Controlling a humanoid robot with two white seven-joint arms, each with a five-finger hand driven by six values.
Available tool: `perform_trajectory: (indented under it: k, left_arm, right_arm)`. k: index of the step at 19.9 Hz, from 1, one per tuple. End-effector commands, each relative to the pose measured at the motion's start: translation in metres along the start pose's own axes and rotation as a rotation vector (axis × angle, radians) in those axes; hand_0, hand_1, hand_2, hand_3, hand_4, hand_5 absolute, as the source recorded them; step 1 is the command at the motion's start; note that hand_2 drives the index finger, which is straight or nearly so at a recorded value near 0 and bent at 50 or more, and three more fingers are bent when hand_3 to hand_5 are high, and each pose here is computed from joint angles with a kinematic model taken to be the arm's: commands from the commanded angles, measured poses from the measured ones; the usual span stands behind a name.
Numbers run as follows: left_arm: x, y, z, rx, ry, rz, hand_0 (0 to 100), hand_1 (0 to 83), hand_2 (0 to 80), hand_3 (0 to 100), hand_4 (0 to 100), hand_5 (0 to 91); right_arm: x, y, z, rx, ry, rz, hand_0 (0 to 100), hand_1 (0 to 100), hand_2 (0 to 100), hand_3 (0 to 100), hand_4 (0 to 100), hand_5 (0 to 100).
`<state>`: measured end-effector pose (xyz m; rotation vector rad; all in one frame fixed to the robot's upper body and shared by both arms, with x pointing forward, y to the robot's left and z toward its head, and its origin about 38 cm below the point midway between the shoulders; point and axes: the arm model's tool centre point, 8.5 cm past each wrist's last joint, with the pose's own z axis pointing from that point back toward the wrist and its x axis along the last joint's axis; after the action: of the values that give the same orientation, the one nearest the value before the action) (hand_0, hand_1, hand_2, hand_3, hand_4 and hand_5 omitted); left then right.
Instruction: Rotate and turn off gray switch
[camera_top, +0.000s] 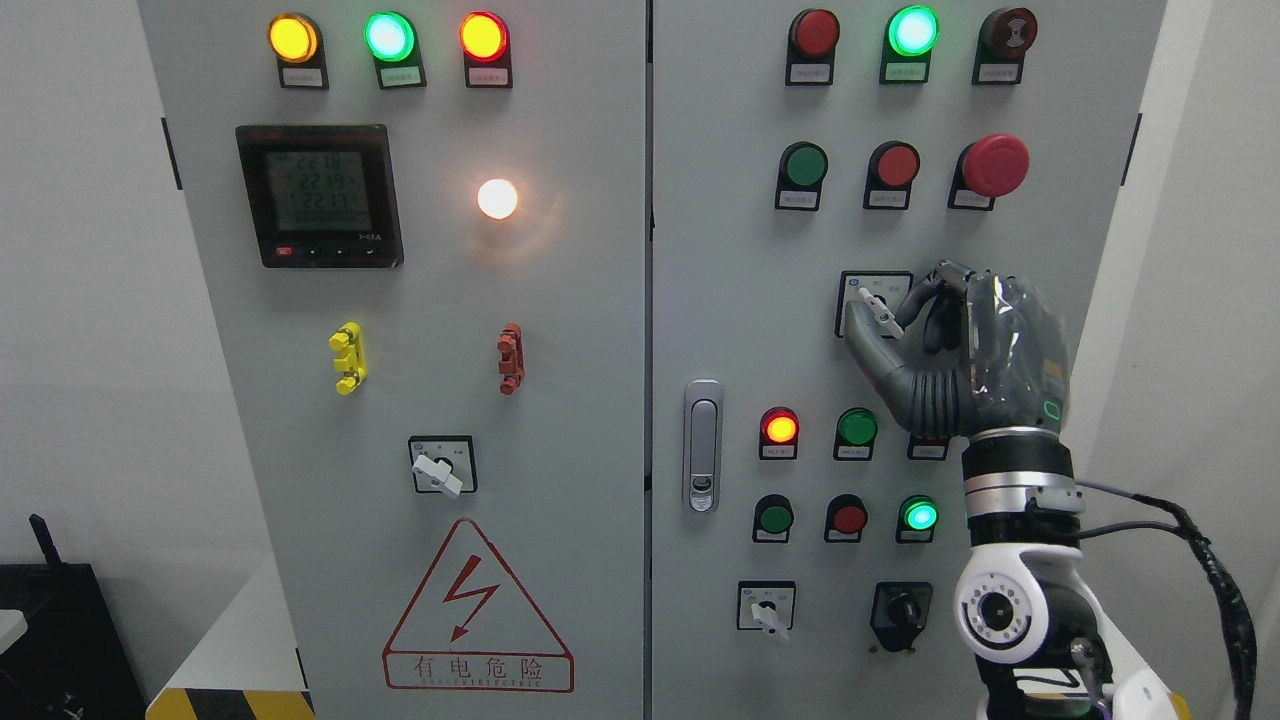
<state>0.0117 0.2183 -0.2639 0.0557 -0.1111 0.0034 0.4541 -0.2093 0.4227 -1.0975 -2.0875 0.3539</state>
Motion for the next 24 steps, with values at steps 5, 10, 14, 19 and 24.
perform_trajectory:
  k: [5,10,14,19,24]
  left_arm:
    - [0.0143,0.0009,-0.0015,0.004,-0.033,0.029,12,38.9,0.0,0,0,0.0]
    - [0.0143,0.0011,-0.0015,0.005,-0.033,0.029,12,38.9,0.0,0,0,0.0]
    - [0.0143,0.0000,-0.0015,0.002,-0.033,0.029,12,38.9,0.0,0,0,0.0]
    - [0.0143,0.0001,-0.0015,0.004,-0.033,0.029,12,38.9,0.0,0,0,0.0]
    - [0.0143,0.0009,-0.0015,0.004,-0.033,0.029,12,38.9,0.0,0,0,0.0]
  right_arm:
    - [0.0014,0.0012,0.0003,0.001,-0.001,-0.005,40,45,71,97,97,100]
    - [0.0027,0.0000,-0.0010,-0.003,-0.004,-0.005,42,45,72,98,97,100]
    - [0.0030,0.0003,-0.0009,-0.003,-0.003,-0.007,45,45,72,98,97,100]
    - [0.0035,0.0007,-0.0008,-0.001,-0.006,-0.007,48,45,72,98,97,100]
    - [0.0055,0.0018,-0.0008,0.002,-0.011,-0.007,52,45,73,99,97,100]
